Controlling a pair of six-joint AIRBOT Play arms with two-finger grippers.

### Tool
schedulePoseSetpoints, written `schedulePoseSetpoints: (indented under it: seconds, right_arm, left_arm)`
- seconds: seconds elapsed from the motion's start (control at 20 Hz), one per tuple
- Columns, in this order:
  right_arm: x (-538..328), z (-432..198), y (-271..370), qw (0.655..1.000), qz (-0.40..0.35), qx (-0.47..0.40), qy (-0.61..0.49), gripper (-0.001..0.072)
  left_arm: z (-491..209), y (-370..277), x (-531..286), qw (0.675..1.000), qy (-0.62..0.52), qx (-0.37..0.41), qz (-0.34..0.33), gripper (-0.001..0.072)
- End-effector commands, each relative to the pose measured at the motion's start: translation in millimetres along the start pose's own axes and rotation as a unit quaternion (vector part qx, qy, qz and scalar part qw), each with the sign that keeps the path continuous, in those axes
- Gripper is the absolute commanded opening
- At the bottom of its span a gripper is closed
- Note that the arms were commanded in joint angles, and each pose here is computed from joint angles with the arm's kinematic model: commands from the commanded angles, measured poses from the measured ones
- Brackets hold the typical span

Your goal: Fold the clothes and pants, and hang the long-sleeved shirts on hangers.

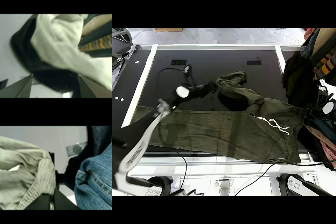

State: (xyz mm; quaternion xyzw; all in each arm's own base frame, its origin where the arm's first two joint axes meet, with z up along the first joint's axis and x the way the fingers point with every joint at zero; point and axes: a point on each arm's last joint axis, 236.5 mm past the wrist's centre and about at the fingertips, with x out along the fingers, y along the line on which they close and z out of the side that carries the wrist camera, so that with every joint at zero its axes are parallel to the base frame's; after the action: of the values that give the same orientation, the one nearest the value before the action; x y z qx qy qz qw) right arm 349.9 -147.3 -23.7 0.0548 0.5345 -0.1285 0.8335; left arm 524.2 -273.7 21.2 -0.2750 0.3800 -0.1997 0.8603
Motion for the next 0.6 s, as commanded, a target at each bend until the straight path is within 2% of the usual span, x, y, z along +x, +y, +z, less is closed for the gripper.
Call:
schedulePoseSetpoints:
  seconds: [0.0,0.15,0.25,0.3,0.35,0.4,0.45,0.55]
  right_arm:
    - [2.0,2.2,0.0,1.0,0.002,0.004,-0.005,0.0029]
    - [1.9,6.4,-0.6,1.0,0.001,0.005,-0.014,0.0029]
    - [1.9,7.2,-0.7,1.0,0.001,0.005,-0.016,0.0029]
    - [1.9,7.2,-0.7,1.0,0.001,0.005,-0.016,0.0029]
    - [1.9,7.2,-0.7,1.0,0.001,0.005,-0.016,0.0029]
    - [1.9,7.3,-0.8,1.0,0.0,0.005,-0.016,0.0029]
    - [1.9,7.4,-0.7,1.0,0.001,0.005,-0.016,0.0029]
    - [1.8,6.6,-0.5,1.0,0.001,0.005,-0.015,0.0029]
  left_arm:
    - [8.7,-4.0,52.8,1.0,0.0,-0.008,-0.012,0.0645]
    - [9.4,1.8,75.0,1.0,0.001,-0.014,-0.013,0.0643]
    - [-0.8,13.0,84.8,0.999,0.011,-0.039,-0.005,0.0616]
    - [-5.1,16.5,87.2,0.999,0.017,-0.04,-0.002,0.0388]
    - [-7.0,16.5,86.8,0.999,0.022,-0.039,-0.003,0.0067]
    - [-3.6,13.7,84.7,0.999,0.019,-0.038,-0.005,0.002]
    - [1.8,9.2,80.7,0.999,0.013,-0.034,-0.008,0.002]
    - [22.3,-2.6,62.4,0.999,-0.005,0.029,-0.012,0.0019]
